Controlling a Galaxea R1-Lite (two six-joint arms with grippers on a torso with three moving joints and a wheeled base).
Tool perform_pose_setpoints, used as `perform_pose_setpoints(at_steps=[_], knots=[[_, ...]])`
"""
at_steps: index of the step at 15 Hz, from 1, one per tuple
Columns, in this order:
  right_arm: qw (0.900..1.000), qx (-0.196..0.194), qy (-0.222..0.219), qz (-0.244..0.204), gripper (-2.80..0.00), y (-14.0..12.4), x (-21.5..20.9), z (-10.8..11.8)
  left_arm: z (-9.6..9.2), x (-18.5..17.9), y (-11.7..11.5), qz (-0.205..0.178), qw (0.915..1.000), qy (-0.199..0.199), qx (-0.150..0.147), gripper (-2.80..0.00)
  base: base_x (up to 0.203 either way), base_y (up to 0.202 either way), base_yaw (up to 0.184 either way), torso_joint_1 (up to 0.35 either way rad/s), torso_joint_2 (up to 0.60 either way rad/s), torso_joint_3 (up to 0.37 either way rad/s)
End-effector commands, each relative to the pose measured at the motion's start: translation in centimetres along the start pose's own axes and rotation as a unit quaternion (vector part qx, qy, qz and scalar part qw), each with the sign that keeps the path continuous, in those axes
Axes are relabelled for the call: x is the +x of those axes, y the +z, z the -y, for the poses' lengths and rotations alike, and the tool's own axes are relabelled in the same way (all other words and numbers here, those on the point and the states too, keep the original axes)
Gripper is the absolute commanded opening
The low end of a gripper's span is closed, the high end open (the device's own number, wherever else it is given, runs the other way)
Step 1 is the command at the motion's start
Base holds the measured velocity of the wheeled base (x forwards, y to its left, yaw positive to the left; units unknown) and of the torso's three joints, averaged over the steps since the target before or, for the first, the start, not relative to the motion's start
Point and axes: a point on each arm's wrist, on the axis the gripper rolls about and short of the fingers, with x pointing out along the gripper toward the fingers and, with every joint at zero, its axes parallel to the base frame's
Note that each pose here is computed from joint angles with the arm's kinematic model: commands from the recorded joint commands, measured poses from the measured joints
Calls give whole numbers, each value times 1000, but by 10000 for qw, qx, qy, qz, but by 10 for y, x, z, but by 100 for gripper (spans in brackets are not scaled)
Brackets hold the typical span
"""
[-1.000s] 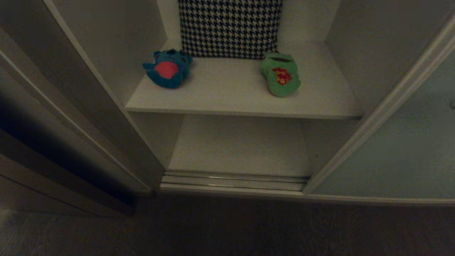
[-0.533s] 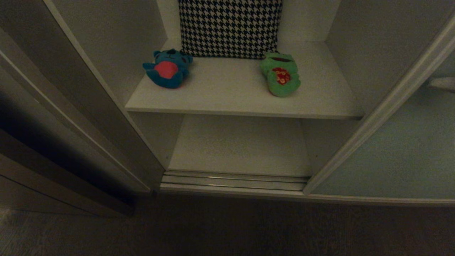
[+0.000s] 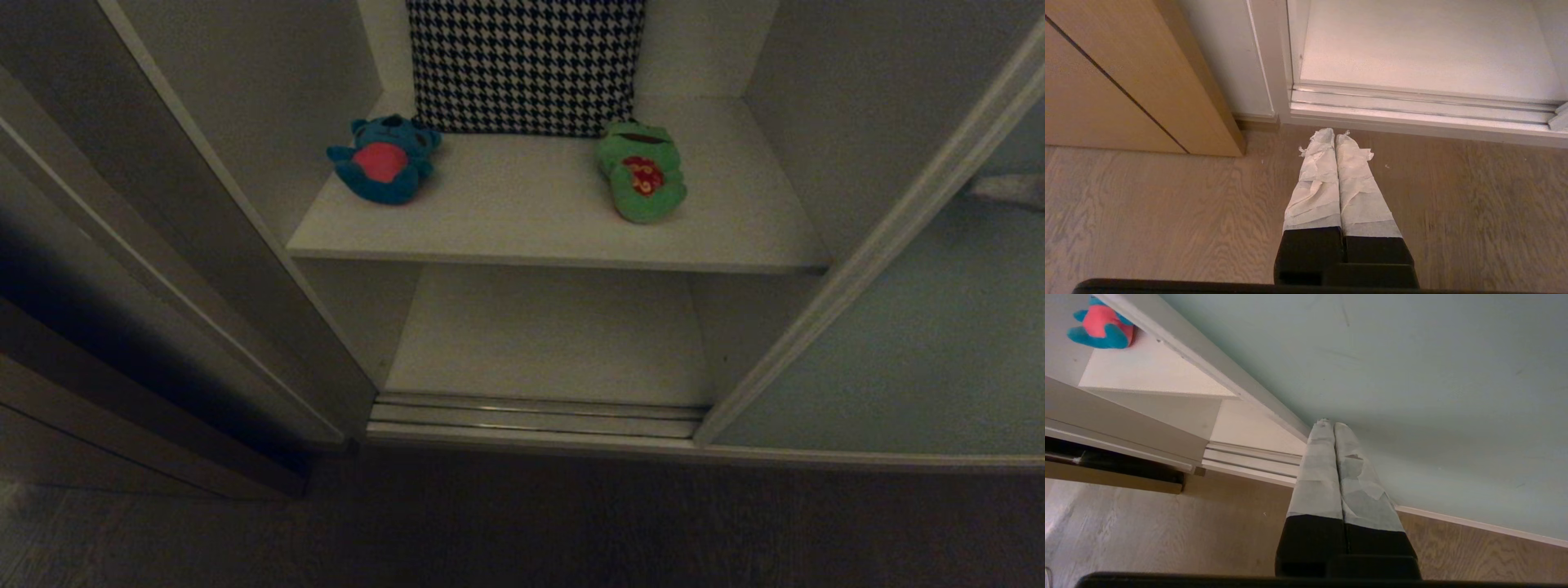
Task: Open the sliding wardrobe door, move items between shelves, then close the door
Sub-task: Close the door
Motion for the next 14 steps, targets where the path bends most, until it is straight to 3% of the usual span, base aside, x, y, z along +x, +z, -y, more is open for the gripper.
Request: perform_pose_setpoints(at_steps=[1, 8, 14], knots=[[9997, -50, 248, -35, -280, -2, 0, -11, 0, 0, 0, -2, 10000, 2, -4, -280, 0, 0, 0, 0, 0, 0], [9979, -183, 594, -154, -280, -8, 15, -32, 0, 0, 0, -6, 10000, 2, -4, -280, 0, 0, 0, 0, 0, 0], [9917, -561, 1066, -447, -280, -30, 62, -75, 0, 0, 0, -9, 10000, 2, -4, -280, 0, 0, 0, 0, 0, 0]])
